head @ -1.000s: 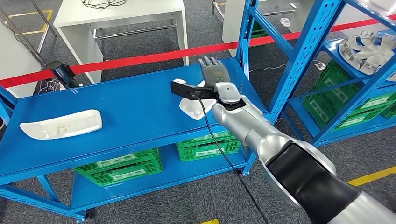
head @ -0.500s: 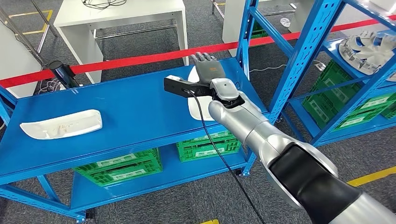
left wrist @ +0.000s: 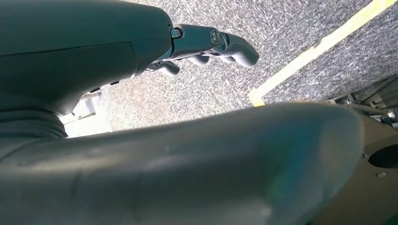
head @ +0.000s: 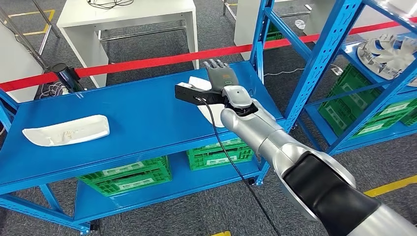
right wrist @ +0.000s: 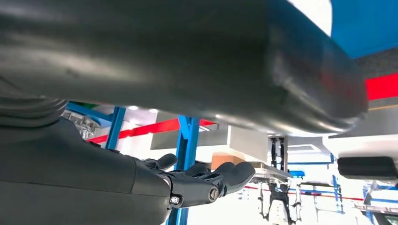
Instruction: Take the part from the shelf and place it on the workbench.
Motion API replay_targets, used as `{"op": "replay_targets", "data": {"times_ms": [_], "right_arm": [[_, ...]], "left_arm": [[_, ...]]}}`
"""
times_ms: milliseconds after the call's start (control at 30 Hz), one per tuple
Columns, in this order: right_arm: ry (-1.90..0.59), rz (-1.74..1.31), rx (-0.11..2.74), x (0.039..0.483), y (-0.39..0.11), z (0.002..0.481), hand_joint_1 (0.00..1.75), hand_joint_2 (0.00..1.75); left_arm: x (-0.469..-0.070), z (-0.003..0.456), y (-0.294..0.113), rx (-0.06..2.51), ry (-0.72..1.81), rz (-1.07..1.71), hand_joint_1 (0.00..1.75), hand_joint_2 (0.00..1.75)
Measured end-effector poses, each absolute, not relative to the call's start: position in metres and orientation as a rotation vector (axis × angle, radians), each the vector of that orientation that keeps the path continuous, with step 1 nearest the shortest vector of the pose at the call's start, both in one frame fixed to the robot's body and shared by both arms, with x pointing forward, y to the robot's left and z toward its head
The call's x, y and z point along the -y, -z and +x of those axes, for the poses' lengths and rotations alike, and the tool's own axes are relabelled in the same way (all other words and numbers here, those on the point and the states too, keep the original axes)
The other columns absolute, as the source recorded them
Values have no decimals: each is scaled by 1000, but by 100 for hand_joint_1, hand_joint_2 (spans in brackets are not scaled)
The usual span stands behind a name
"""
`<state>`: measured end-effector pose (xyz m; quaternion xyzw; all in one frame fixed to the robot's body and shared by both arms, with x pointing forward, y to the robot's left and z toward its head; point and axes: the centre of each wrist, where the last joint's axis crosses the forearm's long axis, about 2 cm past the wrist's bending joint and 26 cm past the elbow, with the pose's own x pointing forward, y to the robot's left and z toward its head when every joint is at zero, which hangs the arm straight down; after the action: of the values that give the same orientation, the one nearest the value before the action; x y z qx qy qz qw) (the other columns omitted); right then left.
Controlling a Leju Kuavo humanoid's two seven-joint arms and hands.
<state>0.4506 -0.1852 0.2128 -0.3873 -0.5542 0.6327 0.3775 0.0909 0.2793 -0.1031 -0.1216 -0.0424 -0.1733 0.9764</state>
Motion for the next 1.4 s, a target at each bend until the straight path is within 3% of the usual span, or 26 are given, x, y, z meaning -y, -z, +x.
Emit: {"op": "replay_targets", "data": {"times_ms": [733,867,1400], "right_arm": [[-1623,-1000,1294,207,-193,450,0,0],[-1620,-1003,1265,211,-190,450,0,175],[-1595,-957,1152,235,-162,440,0,175]], "left_arm": [[-275,91,103,88,334,-256,0,0],[-275,89,103,86,333,-257,0,0],[-270,88,103,93,311,-271,0,0]]}}
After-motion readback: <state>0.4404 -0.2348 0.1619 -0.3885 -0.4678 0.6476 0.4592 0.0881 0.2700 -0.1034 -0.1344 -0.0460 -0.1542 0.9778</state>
